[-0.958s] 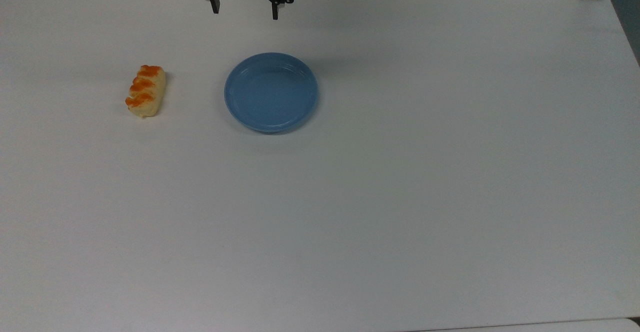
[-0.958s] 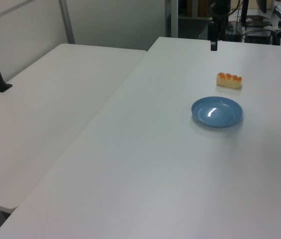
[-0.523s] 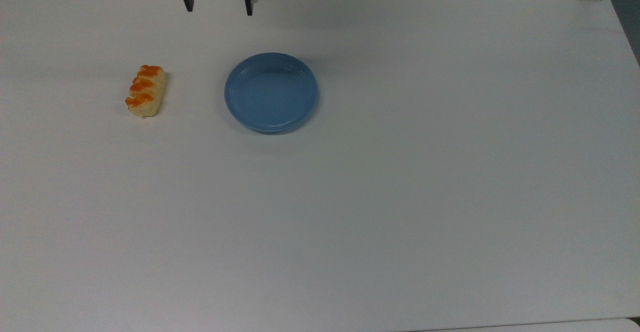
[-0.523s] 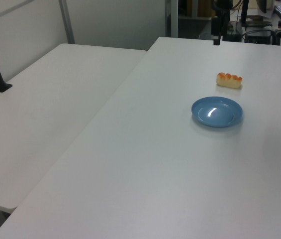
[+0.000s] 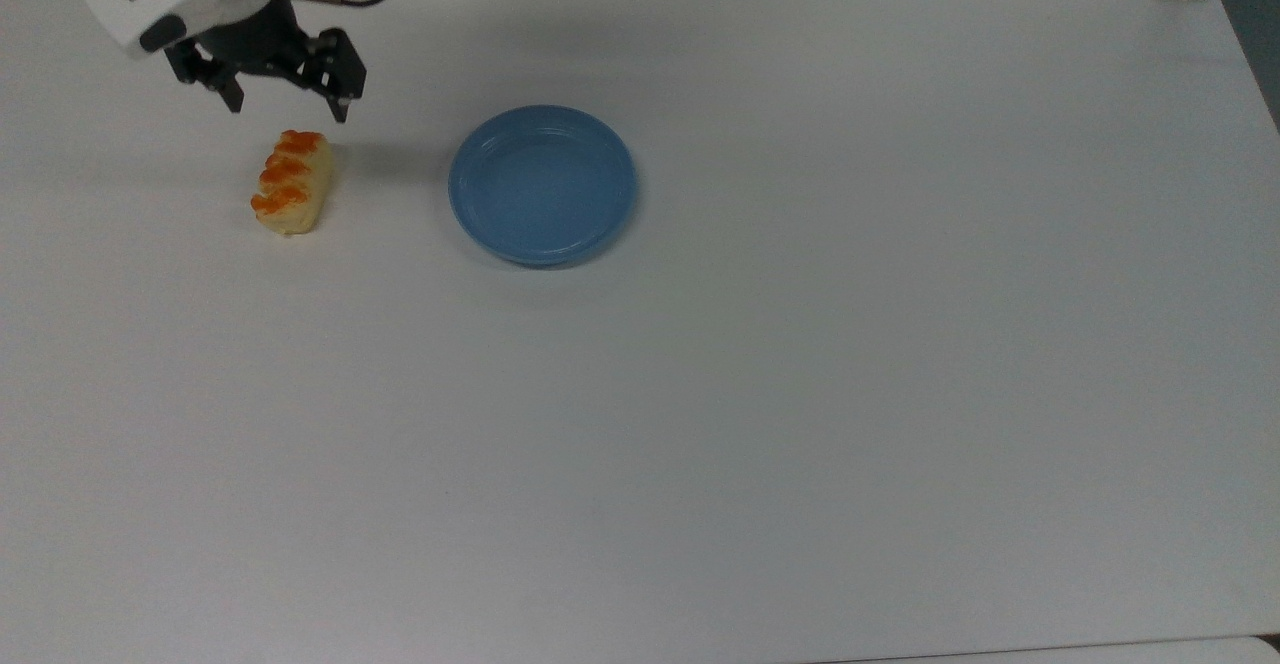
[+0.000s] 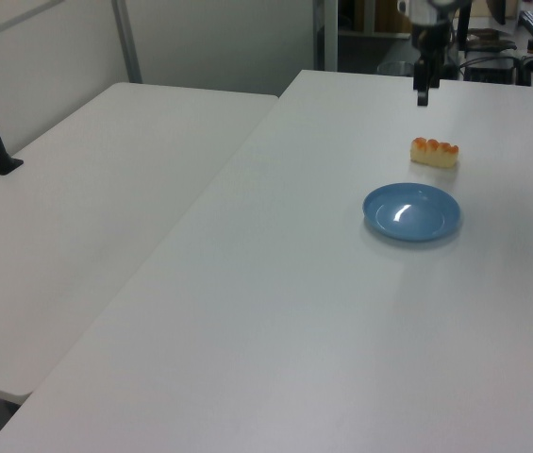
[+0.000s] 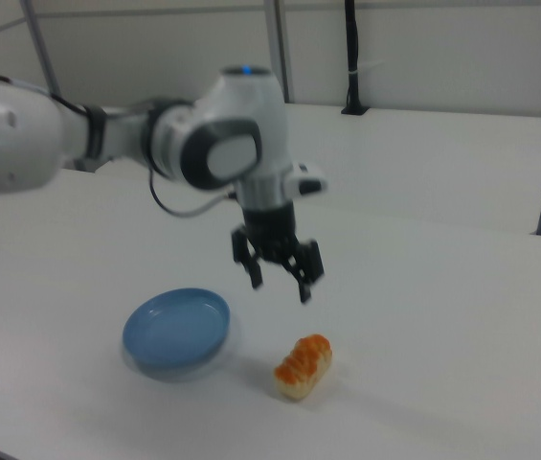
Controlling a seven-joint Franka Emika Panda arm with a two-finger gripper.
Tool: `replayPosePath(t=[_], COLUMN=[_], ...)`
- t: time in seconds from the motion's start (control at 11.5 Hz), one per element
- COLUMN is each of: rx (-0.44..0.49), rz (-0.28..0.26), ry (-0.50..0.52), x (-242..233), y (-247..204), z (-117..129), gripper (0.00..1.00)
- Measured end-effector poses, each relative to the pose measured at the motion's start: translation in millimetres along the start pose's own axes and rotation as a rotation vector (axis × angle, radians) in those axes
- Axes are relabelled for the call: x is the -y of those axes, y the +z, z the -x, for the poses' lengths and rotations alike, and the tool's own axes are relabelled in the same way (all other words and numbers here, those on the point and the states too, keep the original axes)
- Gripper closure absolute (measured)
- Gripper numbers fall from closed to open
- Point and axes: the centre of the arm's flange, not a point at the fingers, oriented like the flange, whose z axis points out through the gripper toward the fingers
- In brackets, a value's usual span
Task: Put the bread onto the plate
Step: 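Move the gripper over the bread roll, lower and grasp it, then carry the held bread roll over the blue plate and lower it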
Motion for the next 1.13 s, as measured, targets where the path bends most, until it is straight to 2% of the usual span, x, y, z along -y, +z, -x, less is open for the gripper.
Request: replayPosePath(t=[0.26,0.44,0.61,0.7,0.87,0.96,1.13], rx=[0.020,0.041,0.055,0.056,0.050,0.045,0.058], rz=[0.034,0.051,0.056,0.057,0.057,0.056,0.039], ry=[0.026,0.036,0.035,0.035,0.031,0.024,-0.017], x=[-17.2,-27.2,-27.8,-27.6,-25.5,-21.0,6.0], y=[83.1,112.4,128.9,130.2,126.8,121.3,96.3], z=[-6.7,-4.1,-1.1,-0.8,-2.2,-3.2,-5.5], gripper=[0.00,0.00,0.06,0.13,0.44,0.51,0.52])
